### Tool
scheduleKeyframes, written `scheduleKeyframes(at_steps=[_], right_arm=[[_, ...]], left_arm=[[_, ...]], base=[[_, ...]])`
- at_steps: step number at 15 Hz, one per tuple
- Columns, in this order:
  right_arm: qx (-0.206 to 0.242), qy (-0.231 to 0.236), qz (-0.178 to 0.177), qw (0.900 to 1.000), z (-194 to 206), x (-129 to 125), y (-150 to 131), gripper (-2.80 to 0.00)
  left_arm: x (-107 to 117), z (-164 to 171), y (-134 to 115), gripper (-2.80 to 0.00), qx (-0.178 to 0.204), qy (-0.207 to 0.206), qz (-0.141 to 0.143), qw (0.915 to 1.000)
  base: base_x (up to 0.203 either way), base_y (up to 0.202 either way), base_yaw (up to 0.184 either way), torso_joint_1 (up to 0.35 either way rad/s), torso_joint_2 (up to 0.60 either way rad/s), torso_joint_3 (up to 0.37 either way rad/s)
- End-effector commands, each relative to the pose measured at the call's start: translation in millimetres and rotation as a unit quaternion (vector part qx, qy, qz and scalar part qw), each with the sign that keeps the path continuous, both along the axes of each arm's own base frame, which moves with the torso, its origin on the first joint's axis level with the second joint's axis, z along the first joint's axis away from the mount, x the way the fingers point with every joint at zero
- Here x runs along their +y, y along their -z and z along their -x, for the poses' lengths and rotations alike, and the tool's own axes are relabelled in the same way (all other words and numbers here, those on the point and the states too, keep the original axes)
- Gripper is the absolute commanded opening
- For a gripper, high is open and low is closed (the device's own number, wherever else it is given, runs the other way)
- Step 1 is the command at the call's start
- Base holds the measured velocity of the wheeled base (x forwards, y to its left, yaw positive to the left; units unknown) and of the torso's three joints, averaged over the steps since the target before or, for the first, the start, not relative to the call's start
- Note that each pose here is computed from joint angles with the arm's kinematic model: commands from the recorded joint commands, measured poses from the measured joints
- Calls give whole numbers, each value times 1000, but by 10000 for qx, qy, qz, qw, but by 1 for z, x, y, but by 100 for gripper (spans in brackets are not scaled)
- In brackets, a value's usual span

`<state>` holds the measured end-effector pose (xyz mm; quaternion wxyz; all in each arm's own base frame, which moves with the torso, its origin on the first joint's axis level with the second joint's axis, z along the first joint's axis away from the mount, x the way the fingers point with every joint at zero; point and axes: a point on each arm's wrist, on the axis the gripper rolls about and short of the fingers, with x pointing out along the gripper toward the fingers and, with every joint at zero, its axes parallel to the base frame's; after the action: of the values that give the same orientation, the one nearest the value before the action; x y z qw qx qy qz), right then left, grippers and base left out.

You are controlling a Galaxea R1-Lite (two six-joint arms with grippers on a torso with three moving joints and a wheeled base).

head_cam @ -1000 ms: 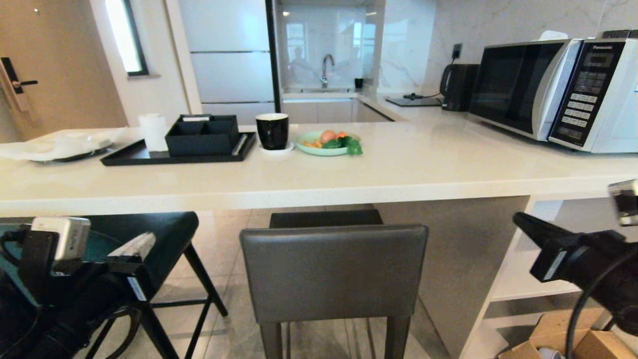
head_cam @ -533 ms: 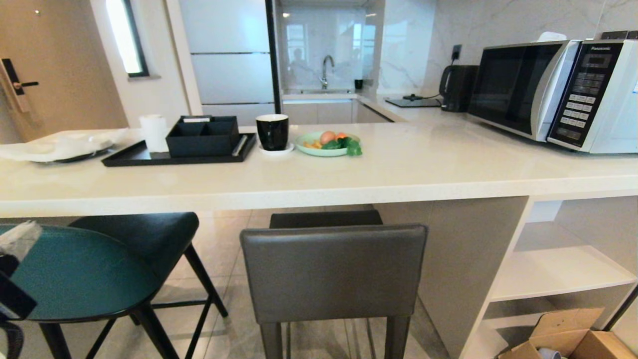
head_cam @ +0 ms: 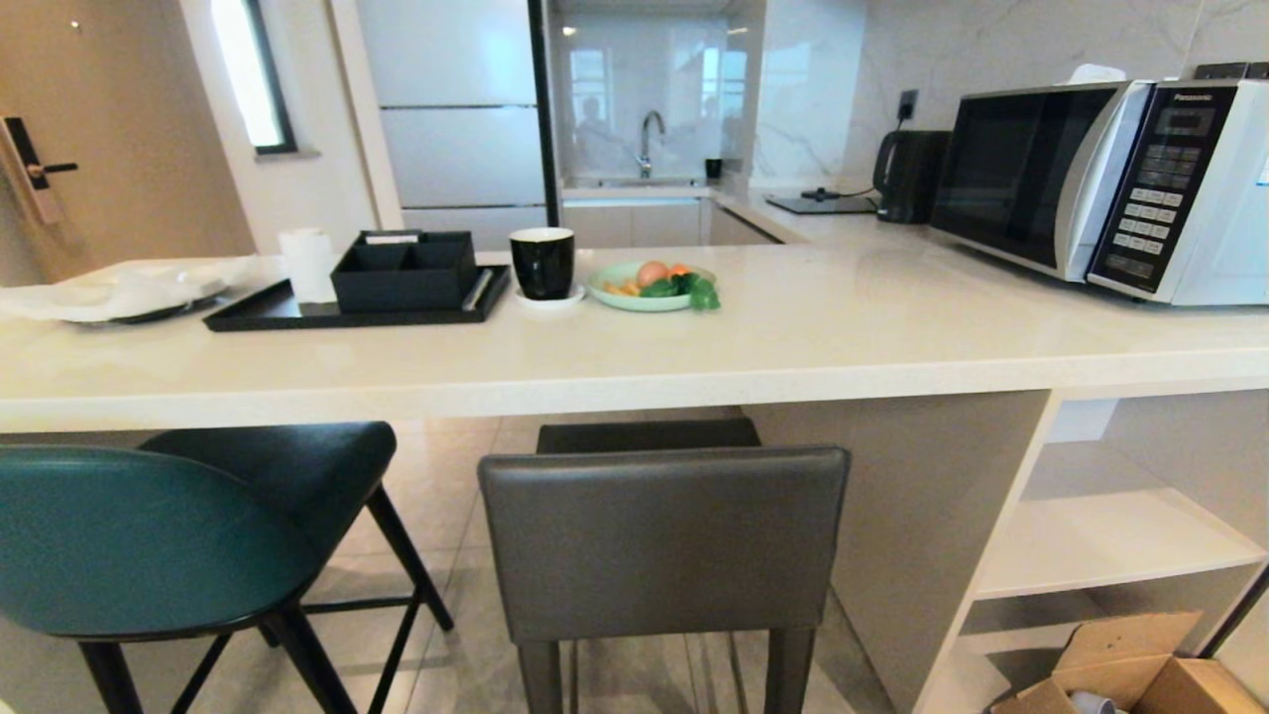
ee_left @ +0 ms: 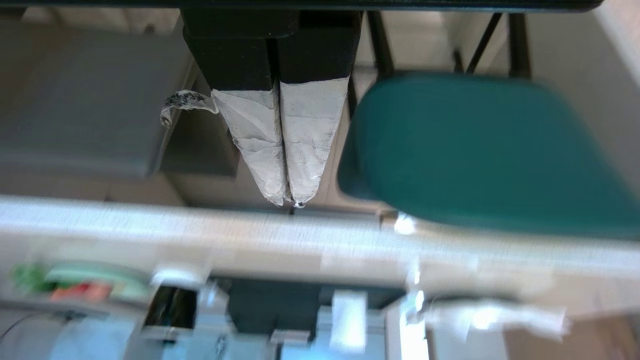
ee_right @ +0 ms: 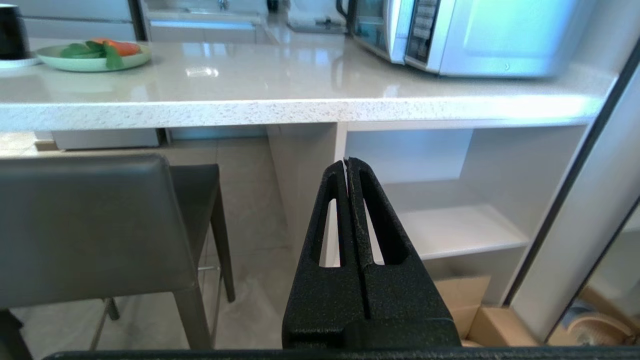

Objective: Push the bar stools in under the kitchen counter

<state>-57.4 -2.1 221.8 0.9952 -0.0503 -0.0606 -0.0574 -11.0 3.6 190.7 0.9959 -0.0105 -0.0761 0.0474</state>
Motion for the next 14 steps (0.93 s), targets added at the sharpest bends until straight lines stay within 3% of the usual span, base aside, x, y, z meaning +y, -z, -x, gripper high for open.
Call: scheduleKeyframes(at_steps=[1,5,10,14], right_arm=[[-331,-35,70,9994,22,1,16,-280],[-89,-356,180,9992,19,2,57,-280],[729,-651,162,9951,-16,3,115,-280],[694,-719,111,9949,-35,3,148,-280]], left_arm=[[0,13,13,-280,-228,-7,-34,9997],[-2,26,53,-280,-256,161,-261,9992],[-4,13,110,-280,680,451,-313,9962],[-4,12,111,-280,570,624,-463,9953]], base=[[0,0,0,0,0,0],[0,0,0,0,0,0],[0,0,0,0,0,0],[0,0,0,0,0,0]])
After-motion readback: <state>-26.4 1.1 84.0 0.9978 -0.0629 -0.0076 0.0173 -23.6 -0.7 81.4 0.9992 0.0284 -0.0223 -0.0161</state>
